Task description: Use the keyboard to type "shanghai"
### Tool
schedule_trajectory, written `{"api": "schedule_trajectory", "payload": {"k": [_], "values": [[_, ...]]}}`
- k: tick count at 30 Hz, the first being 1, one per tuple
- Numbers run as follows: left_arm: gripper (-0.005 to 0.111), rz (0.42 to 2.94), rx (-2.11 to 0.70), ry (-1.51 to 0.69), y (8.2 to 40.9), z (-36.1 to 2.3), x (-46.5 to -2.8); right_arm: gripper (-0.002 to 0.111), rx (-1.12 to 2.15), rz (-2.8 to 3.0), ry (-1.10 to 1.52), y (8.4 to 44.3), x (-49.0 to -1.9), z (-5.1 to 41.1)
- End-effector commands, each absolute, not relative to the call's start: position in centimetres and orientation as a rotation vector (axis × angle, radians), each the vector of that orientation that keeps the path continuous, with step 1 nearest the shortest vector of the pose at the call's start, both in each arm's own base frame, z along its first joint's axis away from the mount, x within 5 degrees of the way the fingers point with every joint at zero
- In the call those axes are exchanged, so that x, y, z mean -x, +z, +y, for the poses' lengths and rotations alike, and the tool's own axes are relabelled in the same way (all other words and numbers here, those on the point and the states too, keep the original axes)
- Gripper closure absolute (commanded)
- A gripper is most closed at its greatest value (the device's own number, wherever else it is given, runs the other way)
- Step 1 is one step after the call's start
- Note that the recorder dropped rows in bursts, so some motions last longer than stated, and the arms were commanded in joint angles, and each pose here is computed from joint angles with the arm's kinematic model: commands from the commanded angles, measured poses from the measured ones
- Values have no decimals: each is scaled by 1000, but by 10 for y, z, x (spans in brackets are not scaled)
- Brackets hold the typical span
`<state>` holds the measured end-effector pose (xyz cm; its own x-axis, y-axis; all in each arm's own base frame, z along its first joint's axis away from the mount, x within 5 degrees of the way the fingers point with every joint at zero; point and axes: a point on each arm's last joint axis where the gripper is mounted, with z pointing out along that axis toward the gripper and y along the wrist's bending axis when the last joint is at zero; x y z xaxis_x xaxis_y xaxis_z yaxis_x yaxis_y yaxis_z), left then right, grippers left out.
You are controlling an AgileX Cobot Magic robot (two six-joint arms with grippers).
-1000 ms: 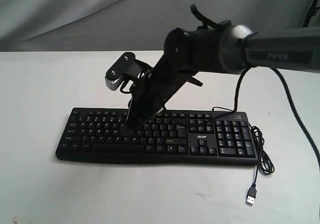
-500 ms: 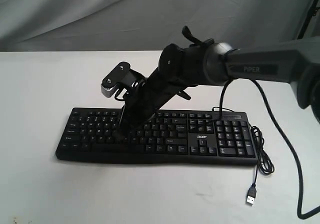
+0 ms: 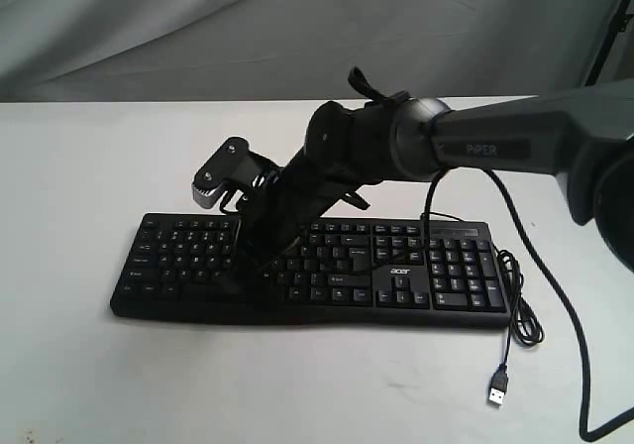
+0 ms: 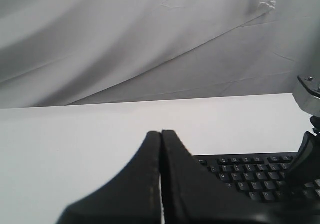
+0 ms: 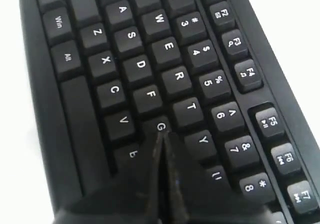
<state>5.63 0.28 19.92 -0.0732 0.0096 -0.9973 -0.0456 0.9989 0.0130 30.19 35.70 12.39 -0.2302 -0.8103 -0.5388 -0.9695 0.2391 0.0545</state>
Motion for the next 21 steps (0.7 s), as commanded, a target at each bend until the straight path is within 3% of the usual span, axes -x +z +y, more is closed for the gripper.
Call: {"api": "schedule_trajectory", "payload": {"k": [1,21], "values": [[107,1637,24,39,199,2,-56,108,1627,2092,537,127,-304,359],[107,1637,24,39,199,2,-56,108,1628,2085,525,126,-305,359]]}}
